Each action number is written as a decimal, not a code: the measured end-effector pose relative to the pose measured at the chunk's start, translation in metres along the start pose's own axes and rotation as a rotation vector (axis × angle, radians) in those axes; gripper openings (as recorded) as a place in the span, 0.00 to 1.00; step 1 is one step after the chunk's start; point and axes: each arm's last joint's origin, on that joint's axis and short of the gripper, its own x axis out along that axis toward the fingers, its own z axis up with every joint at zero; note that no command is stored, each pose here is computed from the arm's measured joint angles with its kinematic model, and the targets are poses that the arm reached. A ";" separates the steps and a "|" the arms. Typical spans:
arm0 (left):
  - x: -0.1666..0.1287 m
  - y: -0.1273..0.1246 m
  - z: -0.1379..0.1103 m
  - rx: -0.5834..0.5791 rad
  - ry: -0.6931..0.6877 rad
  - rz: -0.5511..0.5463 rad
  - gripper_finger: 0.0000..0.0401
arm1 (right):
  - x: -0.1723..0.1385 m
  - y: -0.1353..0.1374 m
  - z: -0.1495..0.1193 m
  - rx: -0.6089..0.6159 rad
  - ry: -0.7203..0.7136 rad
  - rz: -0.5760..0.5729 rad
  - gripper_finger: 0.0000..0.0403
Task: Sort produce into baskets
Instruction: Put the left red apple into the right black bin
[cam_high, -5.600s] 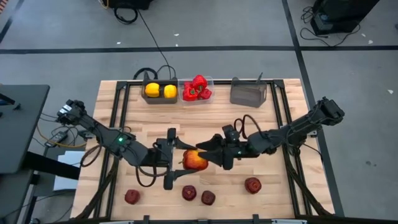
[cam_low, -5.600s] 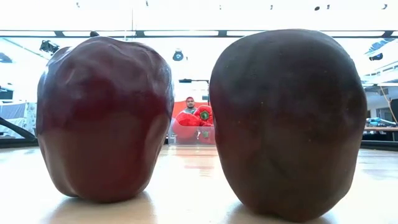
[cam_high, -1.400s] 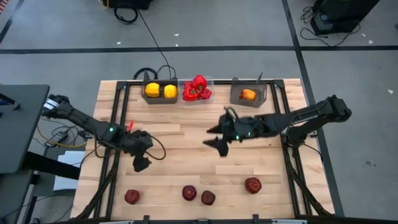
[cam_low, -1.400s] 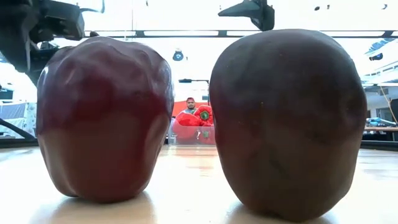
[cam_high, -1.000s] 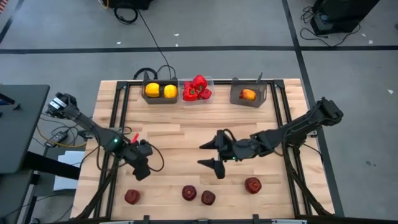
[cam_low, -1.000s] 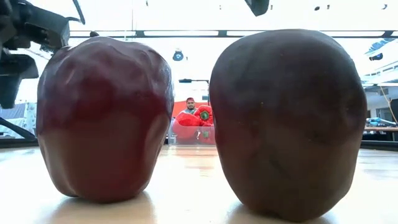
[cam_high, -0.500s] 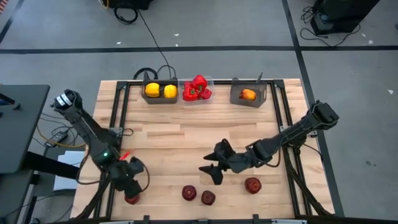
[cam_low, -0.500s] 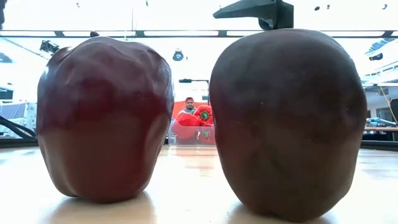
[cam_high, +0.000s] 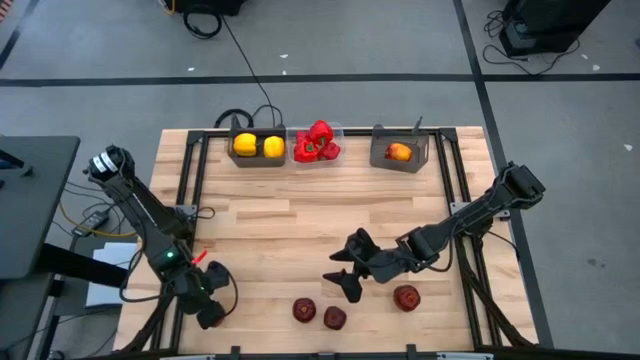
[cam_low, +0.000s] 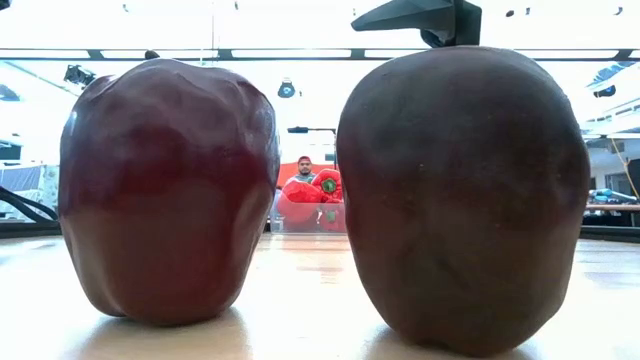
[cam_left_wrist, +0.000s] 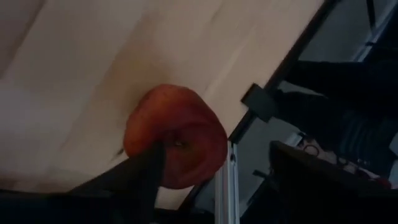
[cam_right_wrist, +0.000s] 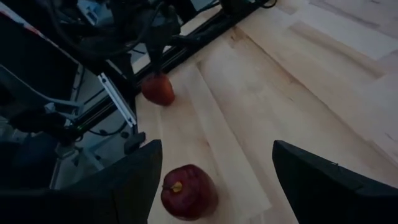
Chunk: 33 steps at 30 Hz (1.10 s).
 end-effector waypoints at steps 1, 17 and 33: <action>0.001 0.001 0.000 -0.017 -0.002 0.012 0.80 | 0.000 0.000 -0.001 0.002 0.002 0.001 0.78; 0.058 0.001 0.006 -0.166 0.013 0.155 0.89 | 0.000 0.000 0.000 0.000 -0.020 -0.017 0.78; 0.075 -0.005 0.015 -0.244 -0.182 0.068 0.80 | -0.001 0.000 0.000 0.008 -0.016 -0.019 0.78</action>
